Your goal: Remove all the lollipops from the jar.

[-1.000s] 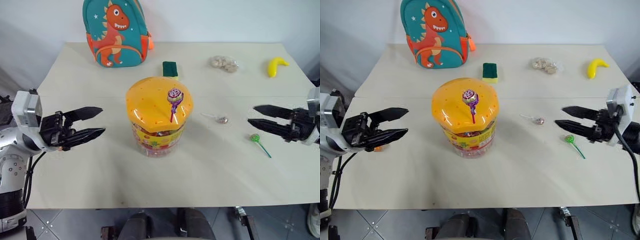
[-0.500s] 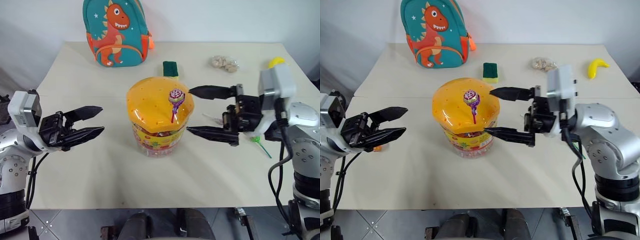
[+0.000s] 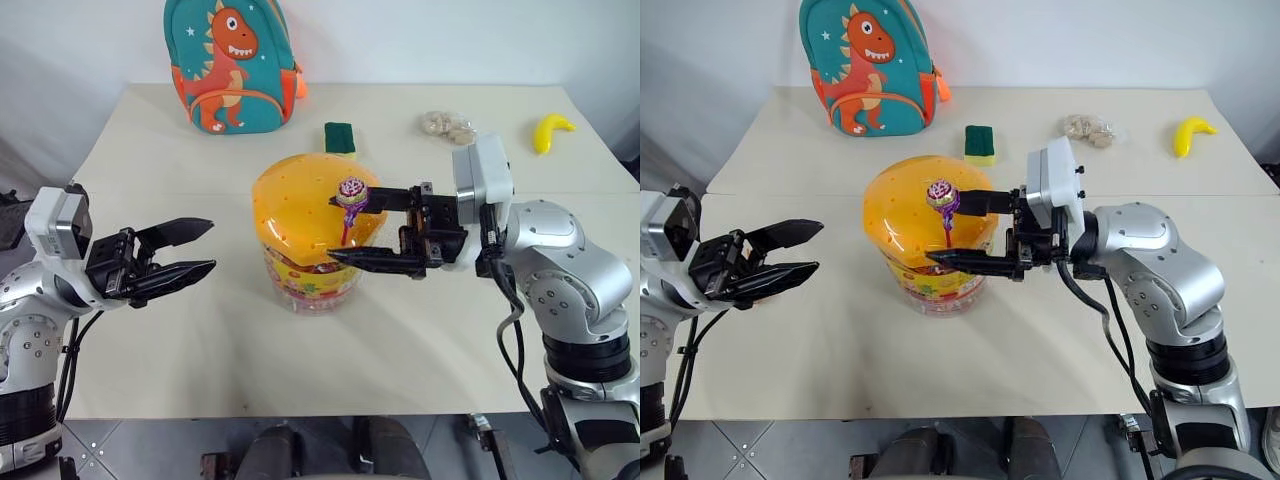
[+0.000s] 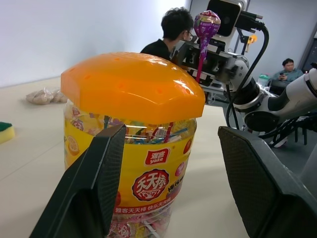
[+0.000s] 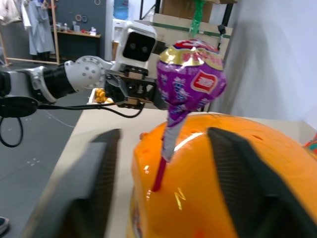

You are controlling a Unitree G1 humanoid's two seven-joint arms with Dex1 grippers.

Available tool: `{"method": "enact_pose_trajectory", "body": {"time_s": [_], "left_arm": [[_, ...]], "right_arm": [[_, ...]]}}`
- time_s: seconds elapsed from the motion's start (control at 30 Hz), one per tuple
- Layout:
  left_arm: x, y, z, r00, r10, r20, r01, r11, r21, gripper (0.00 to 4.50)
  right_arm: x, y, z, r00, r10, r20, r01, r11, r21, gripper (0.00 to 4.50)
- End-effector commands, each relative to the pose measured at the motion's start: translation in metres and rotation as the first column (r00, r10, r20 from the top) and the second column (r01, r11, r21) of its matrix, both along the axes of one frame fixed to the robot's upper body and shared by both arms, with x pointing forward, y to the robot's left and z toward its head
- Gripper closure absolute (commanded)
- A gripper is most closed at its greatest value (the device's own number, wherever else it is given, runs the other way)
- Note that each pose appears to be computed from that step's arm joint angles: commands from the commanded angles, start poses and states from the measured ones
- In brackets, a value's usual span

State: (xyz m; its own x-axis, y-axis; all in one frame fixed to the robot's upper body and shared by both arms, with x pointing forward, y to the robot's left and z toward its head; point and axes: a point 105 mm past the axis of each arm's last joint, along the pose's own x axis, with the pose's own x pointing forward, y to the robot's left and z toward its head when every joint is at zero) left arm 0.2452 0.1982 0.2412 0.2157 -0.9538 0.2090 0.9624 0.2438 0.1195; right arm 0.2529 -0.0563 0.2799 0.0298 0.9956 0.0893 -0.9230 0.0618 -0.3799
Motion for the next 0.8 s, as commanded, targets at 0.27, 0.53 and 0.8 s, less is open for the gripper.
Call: {"method": "enact_pose_trajectory", "body": {"time_s": [0.27,0.53,0.8], "left_arm": [[-0.004,-0.005,0.02,0.996,-0.021,0.092,0.021,1.0,-0.007,1.35],[-0.004,-0.002,0.016,0.995,-0.031,0.098,0.027,0.999,0.048,1.35],[-0.005,-0.001,-0.002,0.996,-0.035,0.078,0.025,0.991,0.135,1.35]], "right_arm": [[-0.007,-0.043,0.068,0.994,0.107,-0.035,-0.086,0.923,0.374,4.47],[0.03,-0.128,0.065,0.927,-0.355,-0.123,0.373,0.909,0.186,4.47],[0.078,-0.258,-0.073,0.466,-0.884,-0.027,0.761,0.417,-0.497,4.47]]}}
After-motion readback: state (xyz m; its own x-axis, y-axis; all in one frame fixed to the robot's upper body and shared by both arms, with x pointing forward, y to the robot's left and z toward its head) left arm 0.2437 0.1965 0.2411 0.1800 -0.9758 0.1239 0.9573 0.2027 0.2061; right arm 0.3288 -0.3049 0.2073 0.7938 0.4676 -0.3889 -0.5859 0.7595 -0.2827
